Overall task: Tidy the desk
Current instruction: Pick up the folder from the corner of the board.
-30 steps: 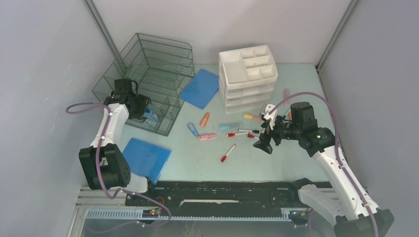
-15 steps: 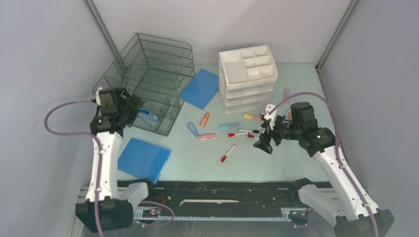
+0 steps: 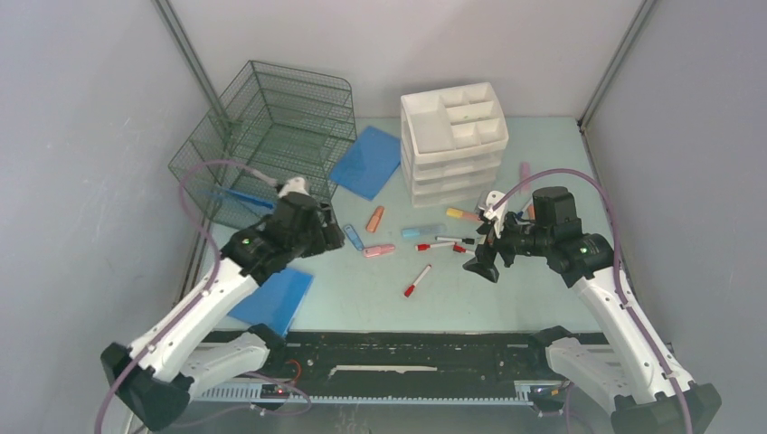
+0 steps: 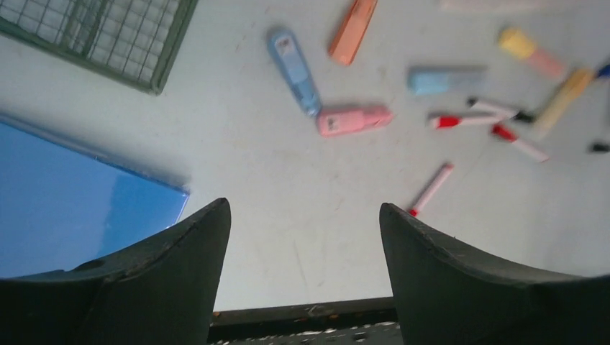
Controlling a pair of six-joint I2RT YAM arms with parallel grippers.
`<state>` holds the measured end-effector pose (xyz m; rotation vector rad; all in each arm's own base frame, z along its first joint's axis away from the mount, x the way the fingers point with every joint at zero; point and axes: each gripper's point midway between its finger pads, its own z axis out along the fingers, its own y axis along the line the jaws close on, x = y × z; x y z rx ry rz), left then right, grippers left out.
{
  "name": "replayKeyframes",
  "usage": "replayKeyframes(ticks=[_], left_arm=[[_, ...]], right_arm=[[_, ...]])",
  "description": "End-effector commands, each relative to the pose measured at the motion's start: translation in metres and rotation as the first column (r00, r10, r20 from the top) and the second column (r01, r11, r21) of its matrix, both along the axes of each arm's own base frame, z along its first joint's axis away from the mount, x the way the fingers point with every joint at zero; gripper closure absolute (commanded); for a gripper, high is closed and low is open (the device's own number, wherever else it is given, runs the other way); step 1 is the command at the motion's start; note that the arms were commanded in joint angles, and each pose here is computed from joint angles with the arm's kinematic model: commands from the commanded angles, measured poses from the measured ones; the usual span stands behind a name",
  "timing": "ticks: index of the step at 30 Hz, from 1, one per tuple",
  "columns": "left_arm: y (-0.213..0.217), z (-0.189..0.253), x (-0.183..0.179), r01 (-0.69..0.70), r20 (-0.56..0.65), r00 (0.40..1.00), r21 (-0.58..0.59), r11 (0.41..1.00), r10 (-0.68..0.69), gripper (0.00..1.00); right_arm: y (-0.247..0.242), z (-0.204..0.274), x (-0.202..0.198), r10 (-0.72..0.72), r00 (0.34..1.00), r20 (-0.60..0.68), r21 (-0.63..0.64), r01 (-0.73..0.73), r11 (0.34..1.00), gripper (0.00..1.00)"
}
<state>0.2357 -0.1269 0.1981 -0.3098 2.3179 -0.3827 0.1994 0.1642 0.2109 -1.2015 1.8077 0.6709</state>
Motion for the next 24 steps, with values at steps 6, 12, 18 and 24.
replayKeyframes(ticks=[6, 12, 18, 24], left_arm=[[0.011, -0.087, -0.032, 0.069, -0.221, 0.974, 0.46, 0.885, 0.039, 0.16], [0.02, -0.12, -0.04, 0.04, -0.254, 0.96, 0.538, 0.842, 0.117, 0.15], [0.031, -0.147, -0.045, -0.056, -0.216, 0.957, 0.519, 0.853, 0.194, 0.14], [0.064, -0.165, -0.048, -0.168, -0.164, 0.933, 0.585, 0.793, 0.319, 0.19]], right_arm=[[0.002, 0.006, 0.0, 0.021, 0.999, 0.038, 0.017, -0.022, 1.0, 0.0], [0.002, 0.007, -0.001, 0.023, 0.999, 0.041, 0.018, -0.023, 1.0, 0.0], [0.004, 0.007, -0.002, 0.033, 0.999, 0.043, 0.019, -0.033, 0.999, 0.0], [0.004, 0.008, -0.004, 0.035, 0.998, 0.047, 0.022, -0.036, 0.999, 0.0]])
